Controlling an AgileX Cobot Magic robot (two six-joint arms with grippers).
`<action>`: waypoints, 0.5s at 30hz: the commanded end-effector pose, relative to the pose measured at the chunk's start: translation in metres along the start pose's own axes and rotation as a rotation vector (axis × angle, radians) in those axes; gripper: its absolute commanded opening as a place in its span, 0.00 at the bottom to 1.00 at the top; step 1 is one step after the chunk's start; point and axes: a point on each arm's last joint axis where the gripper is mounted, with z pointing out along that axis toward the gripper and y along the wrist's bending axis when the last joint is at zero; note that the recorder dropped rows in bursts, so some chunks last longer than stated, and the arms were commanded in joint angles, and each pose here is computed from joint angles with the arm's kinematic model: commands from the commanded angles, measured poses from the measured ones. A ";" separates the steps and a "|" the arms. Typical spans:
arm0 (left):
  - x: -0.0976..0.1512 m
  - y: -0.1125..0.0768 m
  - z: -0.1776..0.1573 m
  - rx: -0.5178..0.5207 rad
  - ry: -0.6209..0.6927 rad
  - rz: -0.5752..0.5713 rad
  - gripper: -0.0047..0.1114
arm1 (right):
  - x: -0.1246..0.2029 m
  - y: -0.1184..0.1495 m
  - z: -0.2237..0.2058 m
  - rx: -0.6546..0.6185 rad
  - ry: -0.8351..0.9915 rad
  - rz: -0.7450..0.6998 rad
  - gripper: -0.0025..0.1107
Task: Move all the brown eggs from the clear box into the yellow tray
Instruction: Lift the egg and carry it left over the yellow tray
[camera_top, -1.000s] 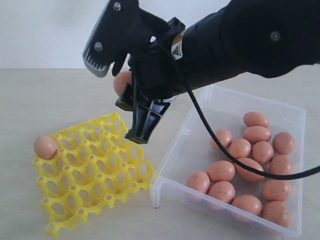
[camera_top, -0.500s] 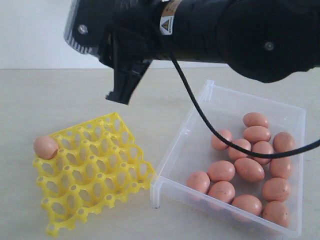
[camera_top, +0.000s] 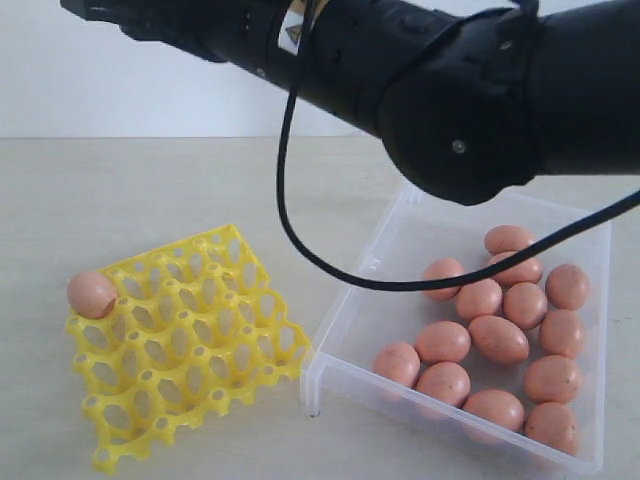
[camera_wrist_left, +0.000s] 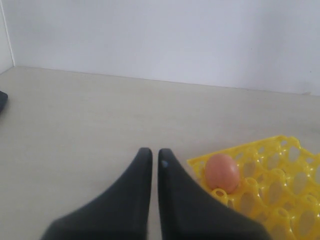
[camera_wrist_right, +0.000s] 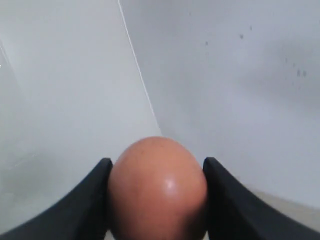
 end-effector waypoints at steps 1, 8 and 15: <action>0.000 0.000 0.000 -0.003 -0.007 0.002 0.08 | 0.027 -0.002 0.008 -0.041 0.099 0.265 0.02; 0.000 0.000 0.000 -0.003 -0.007 0.002 0.08 | 0.074 -0.016 0.025 -0.350 0.376 0.550 0.02; 0.000 0.000 0.000 -0.003 -0.007 0.002 0.08 | 0.104 -0.044 0.056 -0.614 0.398 0.711 0.02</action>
